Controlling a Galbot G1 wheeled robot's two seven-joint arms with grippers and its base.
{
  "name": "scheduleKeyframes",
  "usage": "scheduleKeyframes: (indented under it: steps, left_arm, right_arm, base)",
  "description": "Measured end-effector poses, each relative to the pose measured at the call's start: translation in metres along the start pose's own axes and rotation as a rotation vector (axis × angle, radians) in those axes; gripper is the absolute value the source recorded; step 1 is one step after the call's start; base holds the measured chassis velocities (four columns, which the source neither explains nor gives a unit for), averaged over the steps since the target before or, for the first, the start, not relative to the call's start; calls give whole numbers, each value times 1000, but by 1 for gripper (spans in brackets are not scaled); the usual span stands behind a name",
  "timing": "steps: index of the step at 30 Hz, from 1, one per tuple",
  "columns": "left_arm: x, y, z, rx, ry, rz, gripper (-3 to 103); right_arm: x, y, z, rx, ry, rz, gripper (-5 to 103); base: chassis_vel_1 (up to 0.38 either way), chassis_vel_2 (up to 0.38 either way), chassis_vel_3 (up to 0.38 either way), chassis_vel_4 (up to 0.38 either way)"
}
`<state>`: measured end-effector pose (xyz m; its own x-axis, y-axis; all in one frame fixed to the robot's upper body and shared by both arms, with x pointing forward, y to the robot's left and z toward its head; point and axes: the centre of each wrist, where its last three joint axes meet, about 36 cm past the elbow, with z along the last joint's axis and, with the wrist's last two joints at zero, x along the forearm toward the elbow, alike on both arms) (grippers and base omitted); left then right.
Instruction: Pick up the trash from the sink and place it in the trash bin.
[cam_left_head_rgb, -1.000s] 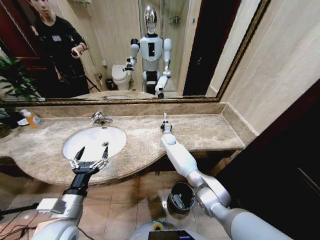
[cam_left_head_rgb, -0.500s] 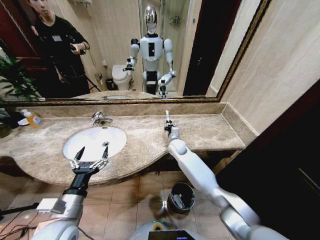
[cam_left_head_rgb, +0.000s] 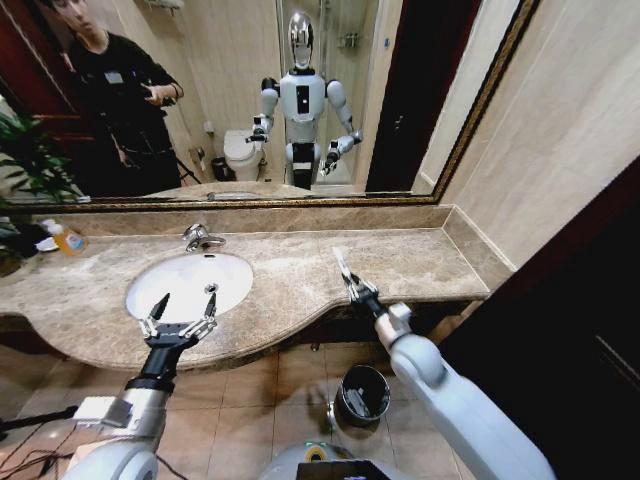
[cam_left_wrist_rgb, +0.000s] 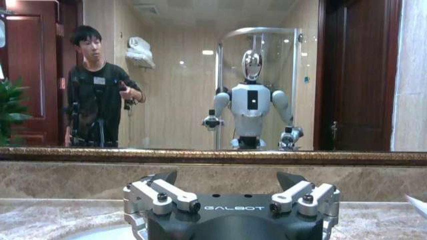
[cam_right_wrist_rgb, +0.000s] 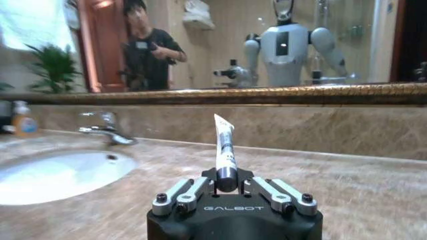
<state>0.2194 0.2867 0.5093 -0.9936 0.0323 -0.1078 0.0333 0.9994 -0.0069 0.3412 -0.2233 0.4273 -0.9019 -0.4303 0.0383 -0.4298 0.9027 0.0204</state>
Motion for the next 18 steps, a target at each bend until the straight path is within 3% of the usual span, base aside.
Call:
scheduleKeyframes:
  steps: [9,14,15,18]
  left_arm:
    - [0,0,0,0,0,0,100]
    - [0,0,0,0,0,0,100]
    - [0,0,0,0,0,0,100]
    - [0,0,0,0,0,0,100]
  right_arm:
    - [93,-20,61,-71,-12,-86,18]
    - [135,-26,136,-94,60,-15,18]
    - [135,-26,136,-94,60,-15,18]
    - [141,-38,195,-56,146,50,18]
  base:
    - [0,0,0,0]
    - [0,0,0,0]
    - [0,0,0,0]
    - [0,0,0,0]
